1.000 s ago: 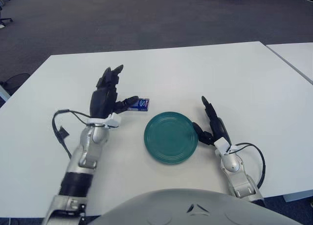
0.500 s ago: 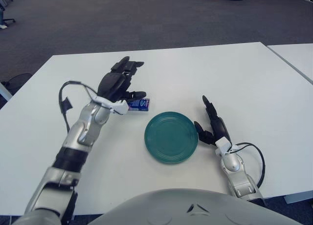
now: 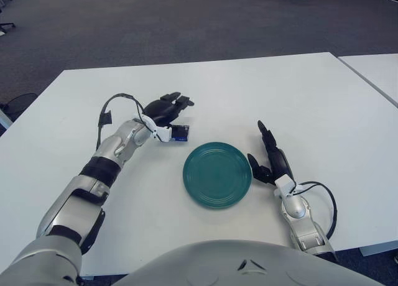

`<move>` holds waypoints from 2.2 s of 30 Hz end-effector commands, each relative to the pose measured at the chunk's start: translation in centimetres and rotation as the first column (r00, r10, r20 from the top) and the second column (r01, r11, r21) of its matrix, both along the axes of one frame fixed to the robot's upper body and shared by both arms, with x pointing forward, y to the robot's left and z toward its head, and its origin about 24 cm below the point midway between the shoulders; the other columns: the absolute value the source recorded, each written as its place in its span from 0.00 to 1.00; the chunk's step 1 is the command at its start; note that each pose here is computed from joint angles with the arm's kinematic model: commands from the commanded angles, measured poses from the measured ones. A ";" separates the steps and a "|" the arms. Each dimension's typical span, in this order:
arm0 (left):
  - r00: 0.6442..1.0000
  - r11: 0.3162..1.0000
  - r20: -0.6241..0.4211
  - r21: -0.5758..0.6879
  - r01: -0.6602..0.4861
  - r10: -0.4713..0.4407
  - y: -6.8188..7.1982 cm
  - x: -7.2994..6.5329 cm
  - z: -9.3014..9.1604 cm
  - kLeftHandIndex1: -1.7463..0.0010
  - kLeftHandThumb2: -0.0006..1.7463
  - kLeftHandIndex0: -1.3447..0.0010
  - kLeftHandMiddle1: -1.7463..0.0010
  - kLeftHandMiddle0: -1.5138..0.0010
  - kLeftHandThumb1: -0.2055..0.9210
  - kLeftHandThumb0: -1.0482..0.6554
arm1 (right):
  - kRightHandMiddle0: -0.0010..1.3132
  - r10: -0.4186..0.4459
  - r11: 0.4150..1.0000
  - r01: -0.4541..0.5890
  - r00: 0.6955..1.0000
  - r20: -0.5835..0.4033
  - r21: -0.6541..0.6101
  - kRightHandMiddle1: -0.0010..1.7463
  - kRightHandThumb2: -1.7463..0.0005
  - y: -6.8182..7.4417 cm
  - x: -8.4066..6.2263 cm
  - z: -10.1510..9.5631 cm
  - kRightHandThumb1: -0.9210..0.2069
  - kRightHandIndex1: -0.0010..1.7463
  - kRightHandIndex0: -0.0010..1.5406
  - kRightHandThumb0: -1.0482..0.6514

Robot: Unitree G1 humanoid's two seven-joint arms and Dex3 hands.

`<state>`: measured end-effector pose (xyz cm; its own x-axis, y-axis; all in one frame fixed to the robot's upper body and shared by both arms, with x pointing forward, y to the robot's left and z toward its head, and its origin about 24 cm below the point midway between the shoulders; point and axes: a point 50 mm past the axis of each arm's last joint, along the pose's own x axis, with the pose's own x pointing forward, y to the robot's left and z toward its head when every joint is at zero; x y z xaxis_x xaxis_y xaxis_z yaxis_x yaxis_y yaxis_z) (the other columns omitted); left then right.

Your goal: Put the gum into the plate.

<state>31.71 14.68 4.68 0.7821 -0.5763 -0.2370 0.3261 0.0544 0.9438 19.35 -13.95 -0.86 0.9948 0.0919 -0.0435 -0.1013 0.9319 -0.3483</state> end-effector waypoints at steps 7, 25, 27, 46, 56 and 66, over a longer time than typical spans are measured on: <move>0.993 0.992 -0.102 0.101 0.074 -0.064 -0.4 0.6 -0.7 0.42 0.17 0.97 0.99 0.88 1.00 0.00 | 0.01 -0.046 0.998 0.037 0.967 -0.251 -0.041 0.07 0.56 -0.6 -3.2 -4.4 0.00 0.00 0.03 0.00; 0.965 0.981 -0.262 0.186 0.059 -0.008 0.8 -0.4 -5.4 0.46 0.16 0.96 1.00 0.89 1.00 0.02 | 0.00 -0.016 0.998 0.033 0.962 -0.274 0.059 0.04 0.60 -0.7 -3.2 -4.0 0.00 0.00 0.00 0.00; 0.961 0.979 -0.276 0.195 0.052 0.004 1.0 -0.6 -5.8 0.46 0.15 0.95 1.00 0.89 1.00 0.03 | 0.00 -0.015 0.998 0.033 0.961 -0.275 0.060 0.04 0.60 -0.8 -3.2 -4.0 0.00 0.00 0.00 0.00; 0.943 0.957 -0.279 0.271 -0.103 0.181 3.0 -1.0 -8.3 0.33 0.08 0.90 0.51 0.93 1.00 0.13 | 0.00 -0.010 0.995 0.038 0.957 -0.289 0.092 0.03 0.62 -1.5 -2.9 -3.9 0.00 0.00 0.00 0.00; 0.918 0.941 -0.222 0.157 -0.299 0.329 3.1 -1.0 -8.9 0.03 0.67 0.63 0.04 0.71 0.53 0.57 | 0.00 -0.009 0.992 0.046 0.958 -0.285 0.121 0.02 0.63 -1.9 -2.9 -3.7 0.00 0.00 0.00 0.00; 0.890 0.910 -0.194 0.028 -0.414 0.411 2.7 -1.4 -9.3 0.00 0.81 0.61 0.07 0.53 0.36 0.61 | 0.00 -0.017 0.985 0.067 0.955 -0.297 0.161 0.01 0.65 -2.3 -2.7 -3.7 0.00 0.00 0.00 0.04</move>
<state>32.88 16.05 -1.42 0.9234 -0.2721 -0.2709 0.3410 0.2573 0.9041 19.33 -15.36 -0.79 0.9903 0.1171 -0.0742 -0.1284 0.9766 -0.1724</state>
